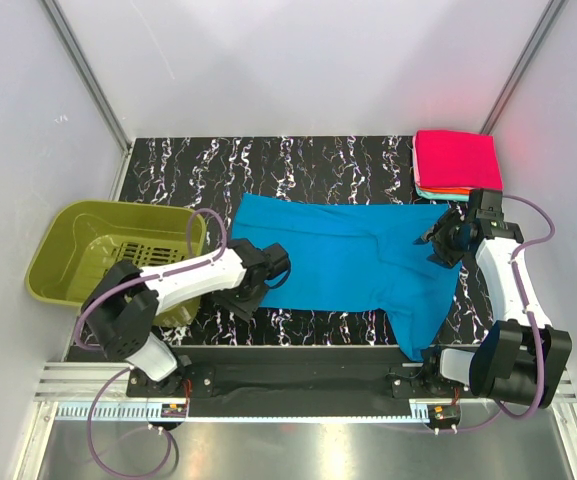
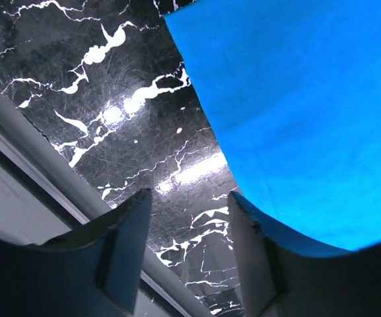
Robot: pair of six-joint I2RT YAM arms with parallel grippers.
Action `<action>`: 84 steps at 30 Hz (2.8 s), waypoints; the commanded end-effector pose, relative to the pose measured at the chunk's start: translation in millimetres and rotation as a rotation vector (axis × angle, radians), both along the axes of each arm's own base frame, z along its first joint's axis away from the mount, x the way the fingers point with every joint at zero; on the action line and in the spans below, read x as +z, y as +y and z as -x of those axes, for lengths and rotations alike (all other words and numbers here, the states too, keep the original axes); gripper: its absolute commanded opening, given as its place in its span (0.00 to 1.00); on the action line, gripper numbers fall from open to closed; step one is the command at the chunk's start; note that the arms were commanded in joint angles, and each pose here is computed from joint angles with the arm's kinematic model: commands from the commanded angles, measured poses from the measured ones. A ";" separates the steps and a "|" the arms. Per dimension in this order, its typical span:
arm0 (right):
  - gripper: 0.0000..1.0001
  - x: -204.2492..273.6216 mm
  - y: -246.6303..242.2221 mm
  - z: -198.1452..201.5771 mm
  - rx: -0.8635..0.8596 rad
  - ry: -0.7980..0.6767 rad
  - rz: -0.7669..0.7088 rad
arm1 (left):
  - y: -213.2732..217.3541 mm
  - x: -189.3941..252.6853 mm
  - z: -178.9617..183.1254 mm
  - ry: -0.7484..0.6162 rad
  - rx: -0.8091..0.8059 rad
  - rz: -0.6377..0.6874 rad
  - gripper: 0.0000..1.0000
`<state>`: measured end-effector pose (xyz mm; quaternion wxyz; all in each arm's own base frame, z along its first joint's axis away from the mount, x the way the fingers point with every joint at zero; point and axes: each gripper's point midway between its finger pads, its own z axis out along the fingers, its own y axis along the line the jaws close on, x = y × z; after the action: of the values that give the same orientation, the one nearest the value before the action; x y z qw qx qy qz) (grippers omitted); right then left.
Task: Fold and stack the t-shirts
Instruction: Fold the tshirt
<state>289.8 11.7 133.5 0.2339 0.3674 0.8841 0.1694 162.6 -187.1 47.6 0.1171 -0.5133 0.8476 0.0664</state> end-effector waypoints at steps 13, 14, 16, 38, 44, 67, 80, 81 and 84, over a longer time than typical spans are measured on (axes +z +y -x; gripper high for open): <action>0.59 6.0 -2.9 -4.9 -0.003 -0.030 0.023 | -20.2 16.2 -16.9 -0.043 0.176 -0.038 0.55; 0.59 6.6 -2.7 -5.3 -0.002 -0.031 0.022 | -19.9 14.2 -18.4 -0.045 0.184 -0.033 0.56; 0.59 6.6 -2.2 -5.7 -0.003 -0.032 0.018 | -20.6 8.0 -21.1 -0.053 0.192 -0.020 0.56; 0.62 -27.1 10.4 111.5 -0.546 0.388 -0.142 | 6.9 -38.8 -33.8 0.048 0.237 0.014 0.45; 0.62 -48.1 16.3 140.4 -0.638 0.537 -0.155 | 6.6 -44.3 -32.7 0.078 0.202 0.028 0.24; 0.56 -109.7 23.4 120.5 -0.680 0.636 -0.216 | 0.4 -42.8 -42.5 0.070 0.162 0.054 0.00; 0.00 -67.8 -4.0 89.1 -0.595 0.323 -0.104 | 6.6 -13.4 -59.4 -0.007 0.116 0.001 0.00; 0.00 -60.5 -8.5 84.0 -0.582 0.284 -0.082 | 9.2 -12.0 -62.2 -0.015 0.108 -0.020 0.00; 0.00 -44.4 -19.4 69.3 -0.510 0.162 -0.014 | 10.1 -4.6 -68.0 -0.019 0.099 -0.054 0.00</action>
<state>196.5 13.4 64.0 0.1019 0.6377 0.7581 0.0907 219.4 -194.8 30.5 0.0976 -0.5546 0.8245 0.0563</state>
